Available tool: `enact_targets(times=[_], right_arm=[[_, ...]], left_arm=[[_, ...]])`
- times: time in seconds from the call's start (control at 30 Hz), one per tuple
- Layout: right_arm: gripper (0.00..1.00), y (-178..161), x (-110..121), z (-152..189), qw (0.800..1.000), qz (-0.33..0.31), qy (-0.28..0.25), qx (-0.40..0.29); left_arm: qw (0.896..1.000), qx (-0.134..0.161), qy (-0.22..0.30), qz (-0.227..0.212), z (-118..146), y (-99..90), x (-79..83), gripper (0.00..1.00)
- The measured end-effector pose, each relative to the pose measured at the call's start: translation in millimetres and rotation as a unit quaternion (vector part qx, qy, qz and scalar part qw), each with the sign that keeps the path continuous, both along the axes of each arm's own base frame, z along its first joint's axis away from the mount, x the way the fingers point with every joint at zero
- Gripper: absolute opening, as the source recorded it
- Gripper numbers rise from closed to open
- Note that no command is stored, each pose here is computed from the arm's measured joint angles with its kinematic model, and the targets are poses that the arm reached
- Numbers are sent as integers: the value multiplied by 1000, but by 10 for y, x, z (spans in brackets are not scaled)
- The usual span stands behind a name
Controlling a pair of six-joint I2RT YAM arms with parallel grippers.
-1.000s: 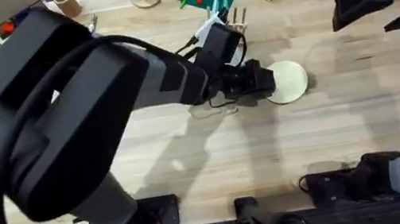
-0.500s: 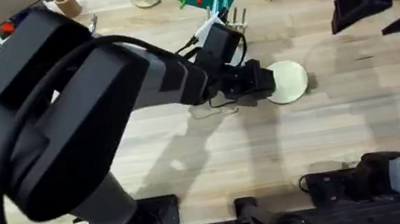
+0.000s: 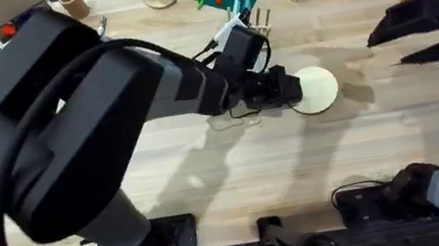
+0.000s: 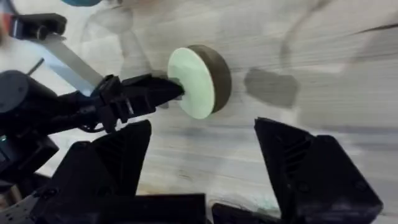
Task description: Pick up the plates from the table one by one and place each into a slot on the dish rack.
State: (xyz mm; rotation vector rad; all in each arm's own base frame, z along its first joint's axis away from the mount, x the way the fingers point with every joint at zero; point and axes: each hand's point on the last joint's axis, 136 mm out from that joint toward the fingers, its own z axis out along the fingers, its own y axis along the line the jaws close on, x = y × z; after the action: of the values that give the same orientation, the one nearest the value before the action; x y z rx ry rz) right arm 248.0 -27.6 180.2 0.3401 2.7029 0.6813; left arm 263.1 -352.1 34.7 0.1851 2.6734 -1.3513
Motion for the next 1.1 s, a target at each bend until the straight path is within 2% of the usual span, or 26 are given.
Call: enact_targets(times=[0.23,0.47,0.8,1.1], right_arm=[[994,112,-36,-275,998,16,-24,58],[995,136,49,-375,996,28,-47,72],[995,130,86,-723,994,24,4,111],[995,223,146,-930,986,44,21,161]], left_arm=[[1000,0,0,0,0,0,0,42],[1000,0,0,0,1,0,0,42],[1000,0,0,0,1,0,0,42],[1000,0,0,0,2,-1,1,41]])
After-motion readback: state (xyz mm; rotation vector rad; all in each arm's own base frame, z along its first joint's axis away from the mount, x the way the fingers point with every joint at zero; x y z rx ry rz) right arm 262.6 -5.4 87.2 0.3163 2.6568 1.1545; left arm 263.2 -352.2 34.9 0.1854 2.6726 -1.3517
